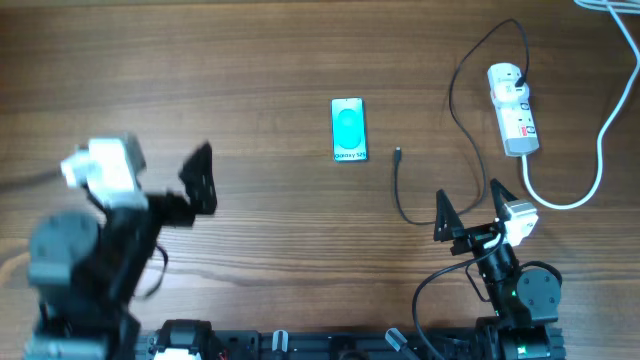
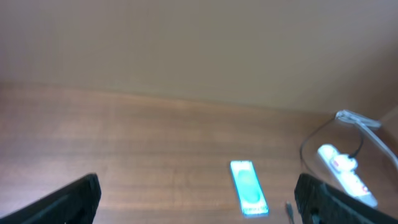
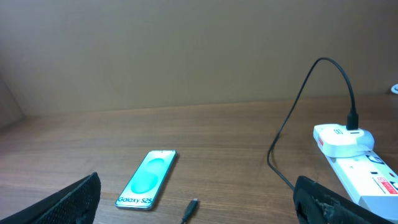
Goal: Plug charger to phone and switch on socket
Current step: 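Move the left gripper over the Galaxy S25 phone and lower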
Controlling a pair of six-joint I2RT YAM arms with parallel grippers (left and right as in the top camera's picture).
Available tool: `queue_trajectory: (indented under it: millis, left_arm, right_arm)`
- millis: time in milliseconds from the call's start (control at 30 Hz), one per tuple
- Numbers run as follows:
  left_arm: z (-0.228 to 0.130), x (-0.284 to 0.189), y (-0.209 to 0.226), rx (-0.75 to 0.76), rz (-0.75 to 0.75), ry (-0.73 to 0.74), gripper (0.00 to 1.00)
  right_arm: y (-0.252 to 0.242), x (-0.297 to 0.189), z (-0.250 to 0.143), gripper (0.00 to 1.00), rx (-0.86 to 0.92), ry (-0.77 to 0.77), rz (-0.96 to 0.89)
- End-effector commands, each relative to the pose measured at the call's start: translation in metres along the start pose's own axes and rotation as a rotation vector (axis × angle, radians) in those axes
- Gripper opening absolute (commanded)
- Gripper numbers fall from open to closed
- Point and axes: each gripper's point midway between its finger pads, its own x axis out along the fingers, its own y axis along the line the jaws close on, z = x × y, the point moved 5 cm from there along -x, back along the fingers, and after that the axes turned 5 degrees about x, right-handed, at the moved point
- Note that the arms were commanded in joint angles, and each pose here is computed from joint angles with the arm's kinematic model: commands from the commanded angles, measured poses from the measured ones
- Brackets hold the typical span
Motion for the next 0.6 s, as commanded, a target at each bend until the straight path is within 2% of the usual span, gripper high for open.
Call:
queue_trajectory:
  millis: [0,100,233,267,367,467,567]
  left_arm:
    - [0.011,0.032,-0.005,0.002,-0.051,0.112,1.00]
    - [0.020,0.062,-0.009,-0.097,-0.070,0.210,1.00]
    - [0.032,0.104,-0.026,-0.092,-0.064,0.419,0.99]
    - [0.030,0.124,-0.032,-0.085,-0.007,0.530,0.99]
    - [0.015,0.158,-0.043,-0.109,0.137,0.681,1.00]
    - [-0.013,0.190,-0.082,-0.096,0.019,0.783,1.00]
    - [-0.032,0.201,-0.114,-0.103,-0.102,0.847,1.00]
  right_arm:
    - [0.000,0.000,0.001,1.00,-0.012,-0.009,-0.007]
    - [0.000,0.000,0.001,1.00,-0.013,-0.009,-0.007]
    - [0.000,0.000,0.001,1.00,-0.012,-0.009,-0.007]
    - [0.000,0.000,0.001,1.00,-0.012,-0.009,-0.007]
    - [0.000,0.000,0.001,1.00,-0.012,-0.009,-0.007]
    - [0.000,0.000,0.001,1.00,-0.012,-0.009,-0.007]
    - [0.000,0.000,0.001,1.00,-0.012,-0.009,-0.007]
